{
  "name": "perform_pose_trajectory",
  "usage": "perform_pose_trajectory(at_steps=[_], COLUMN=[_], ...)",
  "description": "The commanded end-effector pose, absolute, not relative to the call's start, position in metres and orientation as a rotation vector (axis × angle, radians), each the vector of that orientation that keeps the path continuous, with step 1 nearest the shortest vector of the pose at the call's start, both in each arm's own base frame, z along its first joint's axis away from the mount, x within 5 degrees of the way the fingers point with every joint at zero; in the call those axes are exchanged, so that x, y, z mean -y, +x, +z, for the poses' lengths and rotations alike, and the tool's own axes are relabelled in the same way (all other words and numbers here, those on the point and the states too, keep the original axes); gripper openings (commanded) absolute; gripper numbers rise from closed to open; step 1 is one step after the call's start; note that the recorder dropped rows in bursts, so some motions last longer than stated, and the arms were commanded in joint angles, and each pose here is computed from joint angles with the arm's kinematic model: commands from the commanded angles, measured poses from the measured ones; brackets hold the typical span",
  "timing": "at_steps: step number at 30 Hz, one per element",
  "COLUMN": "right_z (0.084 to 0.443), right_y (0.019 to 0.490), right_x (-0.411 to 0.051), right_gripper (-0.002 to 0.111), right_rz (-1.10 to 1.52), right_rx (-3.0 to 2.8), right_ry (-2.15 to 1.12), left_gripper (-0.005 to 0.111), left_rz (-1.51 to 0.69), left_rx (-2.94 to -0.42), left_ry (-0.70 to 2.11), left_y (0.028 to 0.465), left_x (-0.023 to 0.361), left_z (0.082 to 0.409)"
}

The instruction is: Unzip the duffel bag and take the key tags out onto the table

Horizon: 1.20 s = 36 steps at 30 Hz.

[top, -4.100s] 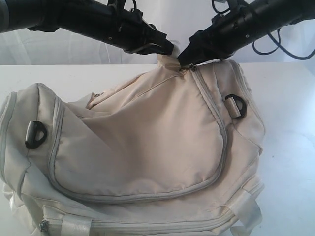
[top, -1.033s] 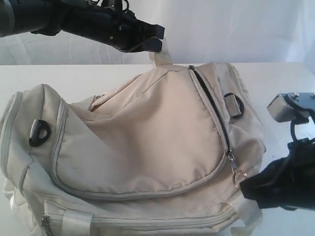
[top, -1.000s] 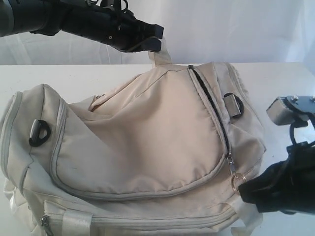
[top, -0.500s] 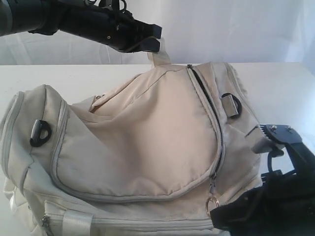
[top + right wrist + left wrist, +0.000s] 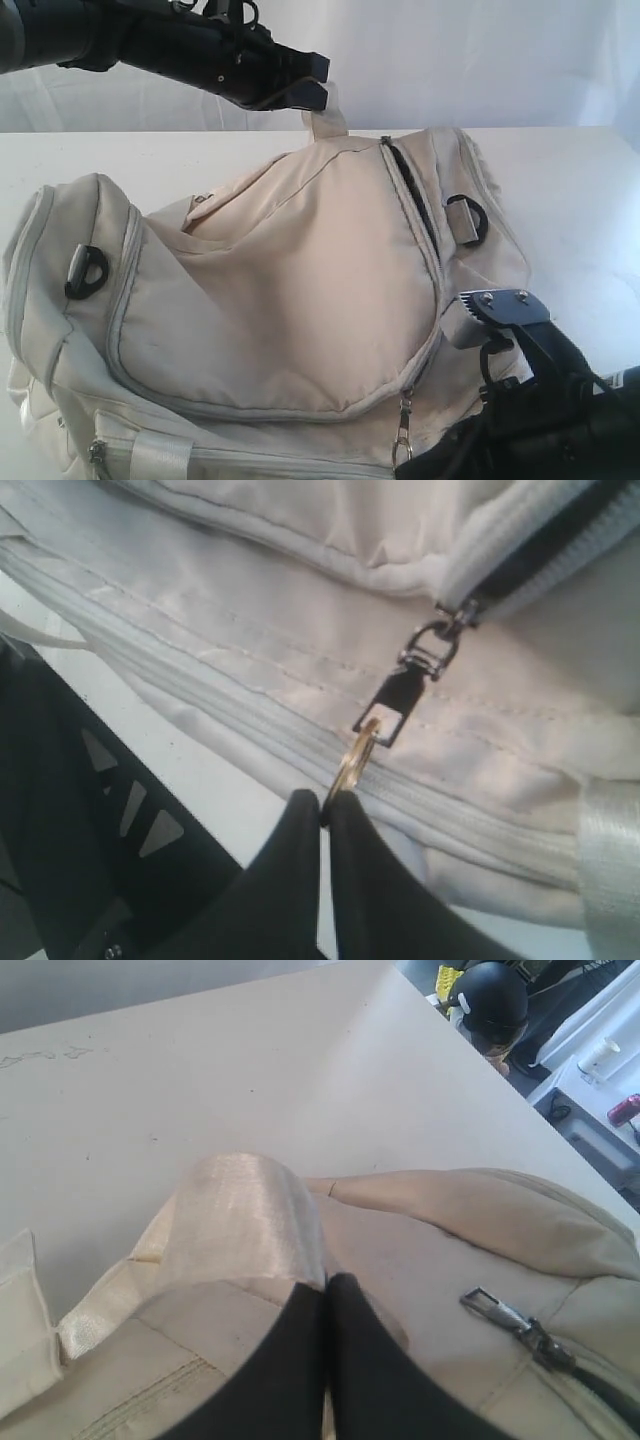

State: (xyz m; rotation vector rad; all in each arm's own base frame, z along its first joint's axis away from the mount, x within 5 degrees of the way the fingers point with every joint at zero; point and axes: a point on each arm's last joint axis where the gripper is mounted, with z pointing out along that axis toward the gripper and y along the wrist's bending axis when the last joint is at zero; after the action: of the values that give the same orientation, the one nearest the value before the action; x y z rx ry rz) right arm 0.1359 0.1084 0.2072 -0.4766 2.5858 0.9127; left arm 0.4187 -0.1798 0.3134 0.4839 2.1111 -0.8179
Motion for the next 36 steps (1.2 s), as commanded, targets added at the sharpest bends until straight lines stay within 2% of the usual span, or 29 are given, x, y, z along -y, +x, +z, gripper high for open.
perform_pose_trajectory(at_steps=[1, 4, 7, 9, 12, 14, 22, 26, 31, 34, 35, 36], right_z=[0.212, 0.220, 0.229, 0.238, 0.260, 0.277, 0.318, 0.323, 0.324, 0.326, 0.325, 0.324], right_y=[0.131, 0.134, 0.137, 0.139, 0.144, 0.148, 0.169, 0.181, 0.203, 0.217, 0.227, 0.230], right_x=[-0.111, -0.111, -0.110, -0.110, -0.107, -0.102, -0.078, -0.077, -0.077, -0.074, -0.072, -0.072], right_gripper=[0.014, 0.035, 0.055, 0.059, 0.058, 0.058, 0.058, 0.058, 0.057, 0.054, 0.054, 0.054], right_rz=[0.923, 0.900, 0.858, 0.829, 0.745, 0.643, 0.247, 0.179, 0.131, 0.100, 0.087, 0.093], right_rx=[-2.611, -2.636, -2.657, -2.642, -2.586, -2.537, -2.343, -2.332, -2.384, -2.406, -2.420, -2.435], right_ry=[-0.647, -0.664, -0.704, -0.724, -0.726, -0.705, -0.518, -0.502, -0.518, -0.539, -0.529, -0.516], left_gripper=[0.000, 0.007, 0.024, 0.039, 0.060, 0.067, 0.067, 0.067, 0.062, 0.060, 0.060, 0.060], left_rz=[-0.790, -0.770, -0.760, -0.766, -0.748, -0.702, -0.679, -0.746, -0.807, -0.961, -1.062, -1.093], left_rx=[-2.113, -2.132, -2.141, -2.143, -2.131, -2.119, -2.171, -2.230, -2.264, -2.159, -2.048, -2.012], left_ry=[0.518, 0.561, 0.582, 0.595, 0.623, 0.657, 0.909, 1.095, 1.054, 1.063, 1.140, 1.167], left_y=[0.418, 0.417, 0.416, 0.413, 0.408, 0.404, 0.358, 0.322, 0.271, 0.229, 0.200, 0.190], left_x=[0.176, 0.176, 0.176, 0.176, 0.174, 0.171, 0.161, 0.156, 0.142, 0.140, 0.144, 0.147], left_z=[0.316, 0.314, 0.312, 0.315, 0.323, 0.331, 0.366, 0.363, 0.353, 0.351, 0.346, 0.342])
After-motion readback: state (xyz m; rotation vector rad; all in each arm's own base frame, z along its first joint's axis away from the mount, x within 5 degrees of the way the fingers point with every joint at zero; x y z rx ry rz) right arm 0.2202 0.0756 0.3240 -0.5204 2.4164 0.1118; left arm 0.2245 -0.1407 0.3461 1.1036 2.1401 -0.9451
